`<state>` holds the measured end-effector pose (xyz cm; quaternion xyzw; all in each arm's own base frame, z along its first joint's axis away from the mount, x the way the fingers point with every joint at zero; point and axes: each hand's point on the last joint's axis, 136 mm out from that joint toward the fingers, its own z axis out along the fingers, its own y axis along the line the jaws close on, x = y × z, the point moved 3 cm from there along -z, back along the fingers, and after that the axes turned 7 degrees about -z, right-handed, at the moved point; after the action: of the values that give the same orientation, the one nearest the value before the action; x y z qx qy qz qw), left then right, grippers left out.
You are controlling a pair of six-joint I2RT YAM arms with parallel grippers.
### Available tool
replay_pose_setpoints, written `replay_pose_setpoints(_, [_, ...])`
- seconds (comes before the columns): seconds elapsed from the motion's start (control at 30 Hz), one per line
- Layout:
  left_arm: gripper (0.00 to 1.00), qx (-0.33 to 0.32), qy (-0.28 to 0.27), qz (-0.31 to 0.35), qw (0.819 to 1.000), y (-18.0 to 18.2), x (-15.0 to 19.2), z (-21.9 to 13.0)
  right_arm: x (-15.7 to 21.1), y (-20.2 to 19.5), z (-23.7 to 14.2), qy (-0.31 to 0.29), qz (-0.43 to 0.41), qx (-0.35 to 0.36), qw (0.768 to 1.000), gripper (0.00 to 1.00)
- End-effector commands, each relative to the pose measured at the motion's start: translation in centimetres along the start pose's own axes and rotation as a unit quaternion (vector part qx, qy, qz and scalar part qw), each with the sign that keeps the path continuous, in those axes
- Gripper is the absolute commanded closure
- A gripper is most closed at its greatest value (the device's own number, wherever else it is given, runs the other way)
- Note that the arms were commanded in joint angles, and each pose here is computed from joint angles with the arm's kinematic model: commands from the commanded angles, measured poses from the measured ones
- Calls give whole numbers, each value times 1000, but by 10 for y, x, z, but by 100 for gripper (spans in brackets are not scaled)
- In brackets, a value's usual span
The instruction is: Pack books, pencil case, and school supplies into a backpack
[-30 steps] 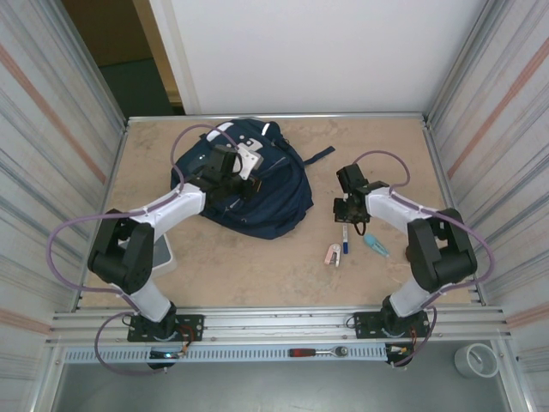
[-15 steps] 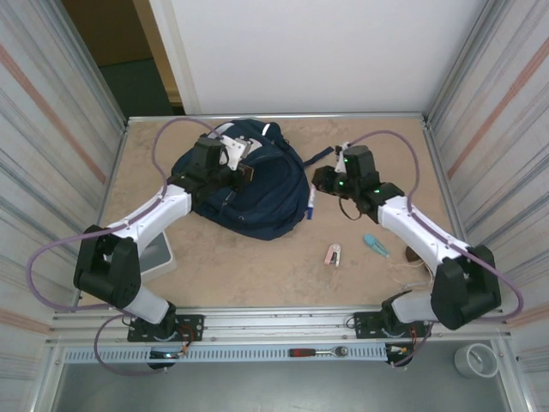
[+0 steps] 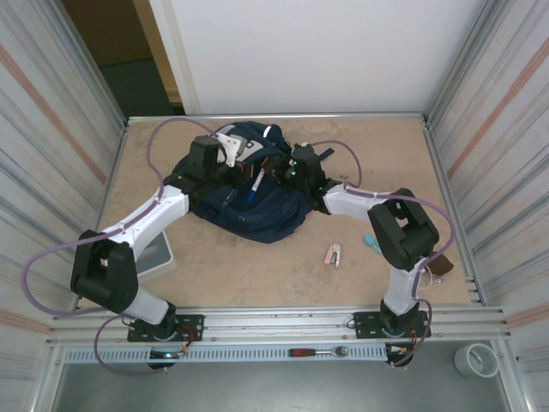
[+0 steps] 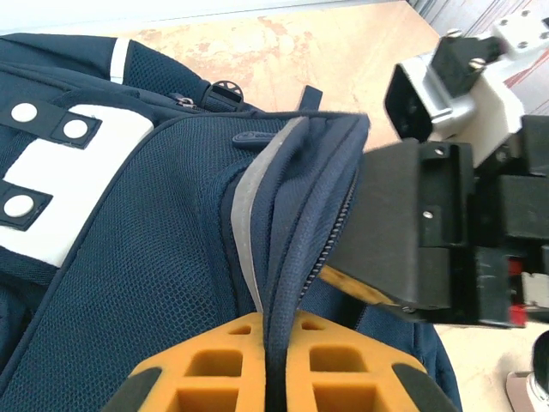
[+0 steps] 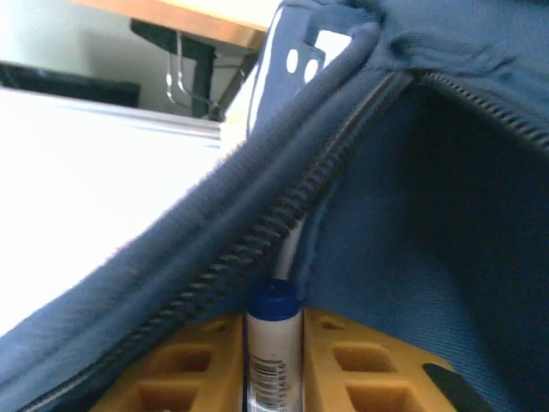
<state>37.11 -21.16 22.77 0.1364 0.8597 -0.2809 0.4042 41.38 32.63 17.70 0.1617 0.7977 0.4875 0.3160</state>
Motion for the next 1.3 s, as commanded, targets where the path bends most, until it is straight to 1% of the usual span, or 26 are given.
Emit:
replay_pose_setpoints(0.0, [100, 49, -98, 25, 994, -33, -55, -34, -10, 13, 15, -27, 22, -17, 999, 64])
replay_pose_setpoints(0.03, [100, 46, -97, 24, 994, -32, -55, -34, -7, 11, 14, -20, 14, -12, 1000, 60])
replay_pose_setpoints(0.1, [100, 43, -97, 26, 994, -31, -53, -33, -5, 9, 6, -17, -3, -3, 1000, 55])
replay_pose_setpoints(0.17, [100, 35, -101, 25, 994, -27, -54, -33, -4, 8, -10, -17, -31, 7, 999, 53])
replay_pose_setpoints(0.3, [100, 29, -102, 19, 994, -20, -52, -30, 2, 12, -56, -8, -131, 39, 991, 52])
replay_pose_setpoints(0.37, [100, 23, -99, 18, 995, -16, -49, -28, 10, 6, -81, 1, -190, 75, 979, 50])
replay_pose_setpoints(0.43, [100, 18, -96, 19, 995, -13, -45, -26, 17, -16, -111, 19, -248, 154, 956, 46])
replay_pose_setpoints(0.5, [100, 18, -95, 19, 995, -12, -42, -24, 22, -47, -142, 31, -279, 235, 931, 42])
replay_pose_setpoints(0.6, [100, 16, -94, 15, 995, -9, -37, -22, 27, -96, -190, 41, -297, 343, 890, 34])
replay_pose_setpoints(0.67, [100, 19, -94, 12, 995, -8, -34, -20, 34, -119, -215, 51, -295, 382, 874, 28])
replay_pose_setpoints(0.7, [100, 19, -93, 10, 995, -8, -33, -19, 40, -130, -224, 60, -286, 394, 871, 24])
replay_pose_setpoints(0.8, [100, 19, -87, 8, 996, -6, -30, -15, 63, -153, -233, 96, -247, 398, 878, 17])
replay_pose_setpoints(0.87, [100, 17, -81, 7, 997, -5, -27, -12, 72, -164, -237, 109, -234, 409, 876, 15])
replay_pose_setpoints(0.97, [100, 16, -74, 4, 997, -3, -23, -10, 81, -174, -240, 110, -229, 423, 870, 15])
replay_pose_setpoints(1.07, [100, 15, -72, 3, 997, -2, -20, -9, 92, -178, -232, 115, -224, 412, 876, 18])
replay_pose_setpoints(1.17, [100, 13, -66, 5, 998, -1, -17, -8, 101, -182, -225, 125, -230, 418, 870, 26])
replay_pose_setpoints(1.27, [100, 14, -63, 7, 998, -1, -15, -9, 106, -184, -221, 125, -248, 425, 861, 39])
